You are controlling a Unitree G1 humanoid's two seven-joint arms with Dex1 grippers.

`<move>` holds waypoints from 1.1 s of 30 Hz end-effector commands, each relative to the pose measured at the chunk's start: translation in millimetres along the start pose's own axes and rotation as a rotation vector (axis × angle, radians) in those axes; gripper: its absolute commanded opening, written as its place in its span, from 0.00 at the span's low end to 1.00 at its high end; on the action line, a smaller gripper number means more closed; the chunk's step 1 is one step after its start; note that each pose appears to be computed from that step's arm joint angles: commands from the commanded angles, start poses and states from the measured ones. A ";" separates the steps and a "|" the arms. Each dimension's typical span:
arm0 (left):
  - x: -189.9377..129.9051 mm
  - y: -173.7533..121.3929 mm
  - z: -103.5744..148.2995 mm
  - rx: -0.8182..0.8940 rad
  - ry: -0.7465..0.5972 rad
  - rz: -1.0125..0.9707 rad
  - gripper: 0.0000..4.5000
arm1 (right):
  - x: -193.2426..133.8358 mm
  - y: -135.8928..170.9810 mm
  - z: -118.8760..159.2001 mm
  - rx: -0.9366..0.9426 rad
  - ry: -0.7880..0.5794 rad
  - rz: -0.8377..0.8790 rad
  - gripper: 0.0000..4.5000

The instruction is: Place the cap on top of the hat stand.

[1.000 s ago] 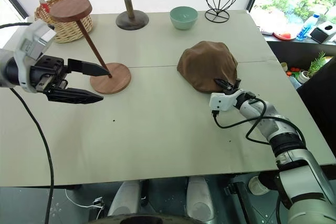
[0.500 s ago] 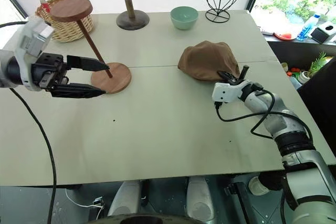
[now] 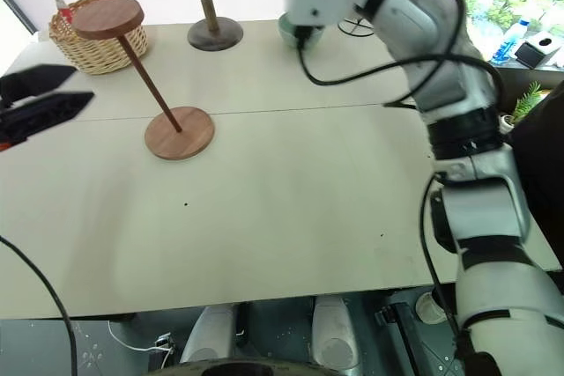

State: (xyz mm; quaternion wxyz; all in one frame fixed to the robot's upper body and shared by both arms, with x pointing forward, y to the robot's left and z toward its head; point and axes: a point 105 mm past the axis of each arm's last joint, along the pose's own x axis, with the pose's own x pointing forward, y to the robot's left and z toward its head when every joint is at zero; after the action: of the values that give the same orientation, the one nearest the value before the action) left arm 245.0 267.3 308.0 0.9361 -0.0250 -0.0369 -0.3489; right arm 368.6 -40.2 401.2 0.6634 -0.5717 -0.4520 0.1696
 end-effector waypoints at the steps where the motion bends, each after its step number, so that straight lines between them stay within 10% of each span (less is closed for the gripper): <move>1: -26.1 10.3 8.5 -0.002 -0.063 0.113 1.00 | 27.3 -13.0 32.4 0.040 -0.124 -0.077 0.01; 13: -60.9 18.4 15.8 0.033 -0.079 0.264 1.00 | 61.5 53.2 98.4 0.215 -0.339 0.047 0.01; 25: -50.5 19.9 25.9 0.055 -0.078 0.231 1.00 | 43.4 109.1 81.5 0.292 -0.249 0.213 0.01; 33: -35.0 22.2 24.9 0.055 -0.058 0.173 1.00 | 32.8 108.2 84.5 0.322 -0.242 0.206 0.87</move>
State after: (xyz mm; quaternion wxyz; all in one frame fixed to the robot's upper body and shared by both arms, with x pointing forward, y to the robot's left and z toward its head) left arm 234.4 311.6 316.6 0.9637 -0.0364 -0.0537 -0.2589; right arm 361.0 67.3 289.4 0.6687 -0.4919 -0.4014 0.3870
